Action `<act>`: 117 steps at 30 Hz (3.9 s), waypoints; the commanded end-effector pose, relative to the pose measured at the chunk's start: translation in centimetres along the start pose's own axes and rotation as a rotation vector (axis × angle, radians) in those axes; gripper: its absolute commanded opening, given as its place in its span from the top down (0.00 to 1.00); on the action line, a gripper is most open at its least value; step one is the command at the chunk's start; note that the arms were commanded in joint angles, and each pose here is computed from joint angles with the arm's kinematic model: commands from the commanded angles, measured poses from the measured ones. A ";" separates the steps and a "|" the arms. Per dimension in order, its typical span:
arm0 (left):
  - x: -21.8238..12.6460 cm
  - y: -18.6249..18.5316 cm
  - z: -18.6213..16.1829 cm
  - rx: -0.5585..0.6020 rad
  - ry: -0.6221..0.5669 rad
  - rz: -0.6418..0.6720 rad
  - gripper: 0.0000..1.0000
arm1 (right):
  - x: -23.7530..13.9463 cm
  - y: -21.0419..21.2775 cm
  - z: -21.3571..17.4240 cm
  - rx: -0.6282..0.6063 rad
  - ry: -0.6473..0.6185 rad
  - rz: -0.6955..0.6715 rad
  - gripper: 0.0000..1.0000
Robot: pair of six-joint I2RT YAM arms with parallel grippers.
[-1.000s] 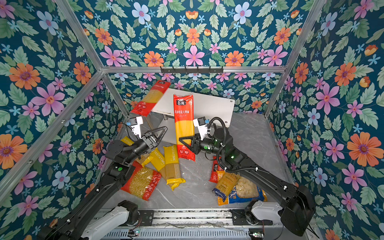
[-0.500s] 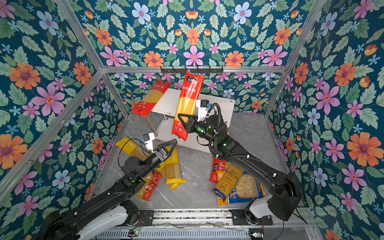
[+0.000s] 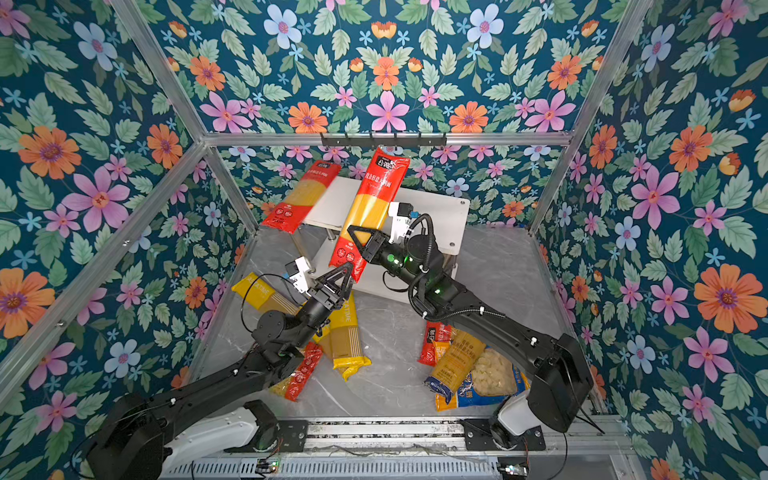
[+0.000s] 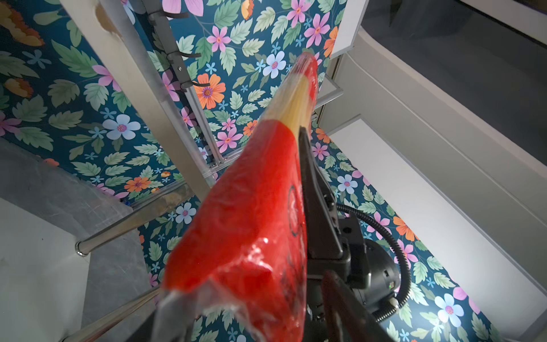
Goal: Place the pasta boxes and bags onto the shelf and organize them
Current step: 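Carry the bag onto the shelf top with left gripper while right releases, then set the bag beside the first bag with the left gripper and open, then withdraw the left gripper while the right gripper reaches to the MoliPasta bag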
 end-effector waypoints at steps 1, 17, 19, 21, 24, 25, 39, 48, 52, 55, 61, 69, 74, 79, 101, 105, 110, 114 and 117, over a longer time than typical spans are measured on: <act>-0.2 -1.0 1.4 -0.032 -0.090 -0.039 0.39 | -0.3 3.5 2.6 0.000 -0.107 0.149 0.82; 0.7 -1.8 1.5 -0.020 -0.094 -0.085 0.87 | 0.2 2.4 1.6 0.031 -0.081 0.128 0.58; 0.6 -2.1 1.8 -0.016 -0.107 -0.090 0.95 | 0.0 2.2 1.5 0.032 -0.081 0.120 0.51; 0.6 -2.3 2.1 -0.005 -0.120 -0.081 1.00 | -0.2 1.9 1.4 0.031 -0.082 0.108 0.43; 0.4 -2.4 2.7 0.028 -0.153 -0.034 1.00 | -0.7 1.5 1.2 0.022 -0.083 0.084 0.36; 0.3 -2.4 3.0 0.038 -0.165 -0.017 1.00 | -0.9 1.3 1.1 0.022 -0.084 0.075 0.34; 1.0 -4.2 7.1 0.213 -0.263 0.215 1.00 | -5.6 -1.5 -0.4 -0.027 -0.082 -0.063 0.23; 1.6 -2.5 11.2 0.197 -0.297 0.281 1.00 | -7.4 -3.5 -2.2 -0.002 -0.059 -0.110 0.23; 2.0 -1.3 11.2 0.177 -0.290 0.279 1.00 | -7.8 -4.1 -2.7 0.011 -0.053 -0.118 0.23; 2.6 -0.7 10.9 0.162 -0.266 0.276 1.00 | -7.9 -4.3 -2.9 0.015 -0.051 -0.122 0.23; 3.1 -0.7 11.8 0.187 -0.284 0.292 1.00 | -7.9 -4.6 -3.3 0.028 -0.042 -0.122 0.23; 3.5 0.4 13.4 0.206 -0.289 0.321 1.00 | -7.8 -4.8 -3.6 0.032 -0.036 -0.126 0.23; 3.1 0.9 13.6 0.204 -0.295 0.330 1.00 | -7.9 -5.0 -3.8 0.033 -0.034 -0.131 0.23; 3.2 0.9 13.6 0.189 -0.271 0.318 0.69 | -7.8 -5.1 -3.9 0.033 -0.032 -0.132 0.23; -3.5 4.5 4.1 0.299 -0.047 0.412 0.29 | -10.9 -10.3 -7.6 0.004 0.079 -0.354 0.25; -3.6 6.3 1.8 0.327 0.011 0.429 0.30 | -13.2 -12.3 -9.0 -0.002 0.149 -0.492 0.27; -3.9 9.0 -0.9 0.401 0.093 0.495 0.31 | -17.8 -15.1 -11.0 -0.016 0.264 -0.707 0.30; -3.9 11.0 -3.9 0.453 0.188 0.534 0.31 | -22.6 -17.2 -12.1 -0.048 0.371 -0.910 0.32; -3.8 12.2 -6.2 0.481 0.253 0.551 0.31 | -25.9 -18.7 -12.7 -0.007 0.433 -1.007 0.32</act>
Point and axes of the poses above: each gripper's point midway between its finger pads, its own x axis out along the fingers, its own y axis along the line the jaws close on, z = x × y, the point moved 3 cm from there along -x, back along the fingers, and after that the axes turned 4 degrees about -x, right-handed, at the moved point
